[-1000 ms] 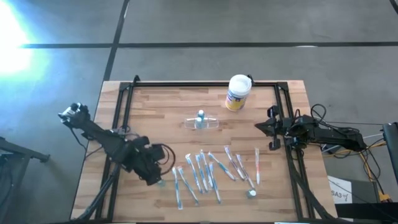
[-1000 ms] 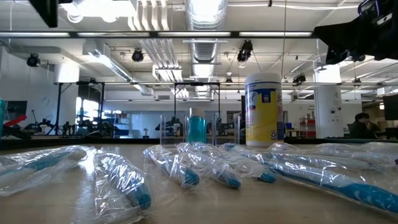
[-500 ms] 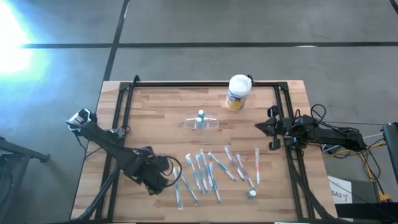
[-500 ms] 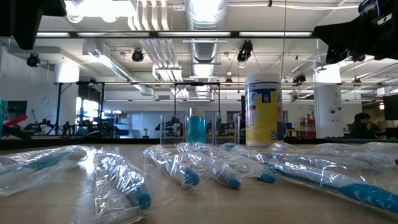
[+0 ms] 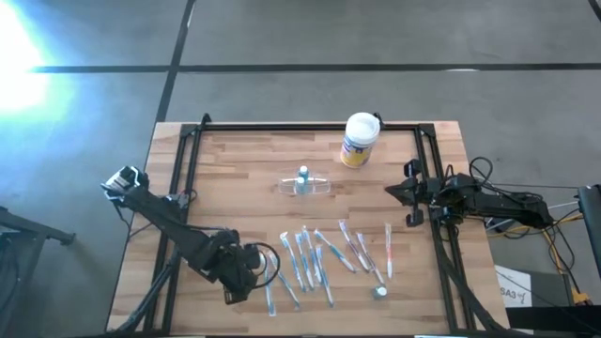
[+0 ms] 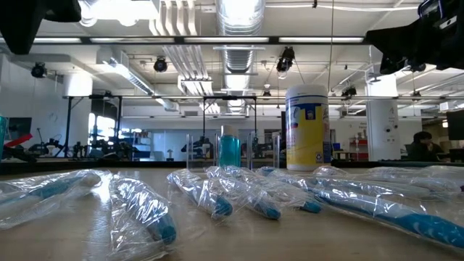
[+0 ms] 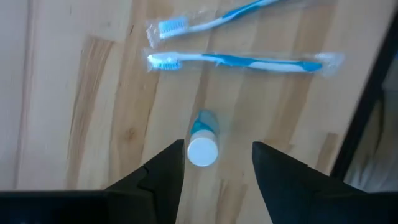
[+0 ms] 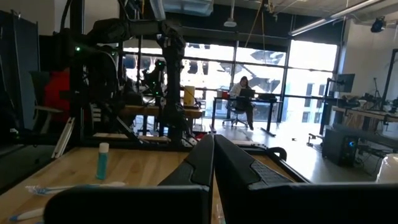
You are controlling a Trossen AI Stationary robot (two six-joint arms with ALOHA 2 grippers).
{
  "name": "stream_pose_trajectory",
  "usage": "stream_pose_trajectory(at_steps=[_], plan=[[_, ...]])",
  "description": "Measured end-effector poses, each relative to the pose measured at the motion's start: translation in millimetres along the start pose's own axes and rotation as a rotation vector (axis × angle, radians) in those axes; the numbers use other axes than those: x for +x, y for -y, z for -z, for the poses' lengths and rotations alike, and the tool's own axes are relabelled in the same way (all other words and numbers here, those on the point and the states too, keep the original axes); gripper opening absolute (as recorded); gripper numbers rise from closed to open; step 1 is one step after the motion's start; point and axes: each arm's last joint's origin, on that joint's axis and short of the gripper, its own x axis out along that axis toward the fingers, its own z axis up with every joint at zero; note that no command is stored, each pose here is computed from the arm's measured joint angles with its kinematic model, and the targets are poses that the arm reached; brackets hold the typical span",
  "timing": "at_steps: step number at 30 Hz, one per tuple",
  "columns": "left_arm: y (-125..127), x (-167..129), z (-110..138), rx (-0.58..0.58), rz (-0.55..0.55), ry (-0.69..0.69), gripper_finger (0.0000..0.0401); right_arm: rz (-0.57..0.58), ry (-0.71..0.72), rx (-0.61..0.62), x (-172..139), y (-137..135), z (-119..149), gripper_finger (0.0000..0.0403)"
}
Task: Pick & Place toothbrushing station
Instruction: Put the blue mouthwash bottle into the transparent organizer
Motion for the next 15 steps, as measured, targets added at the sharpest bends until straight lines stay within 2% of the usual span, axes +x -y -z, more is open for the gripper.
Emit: stream_pose_trajectory(at_steps=[4, 10, 15], plan=[[2.2, 7.2, -1.1, -0.074, -0.012, -0.024, 0.0191, 0.002, 0.000, 0.000, 0.0, 0.1, 0.0, 0.0008], [4.8, 14.6, -1.6, -0.021, -0.021, -0.050, 0.0191, 0.002, 0.001, 0.006, 0.0, 0.1, -0.2, 0.0008], [3.1, 15.3, -2.8, -0.079, -0.030, -0.056, 0.0191, 0.001, 0.001, 0.008, 0.0, 0.0, -0.2, 0.0008]])
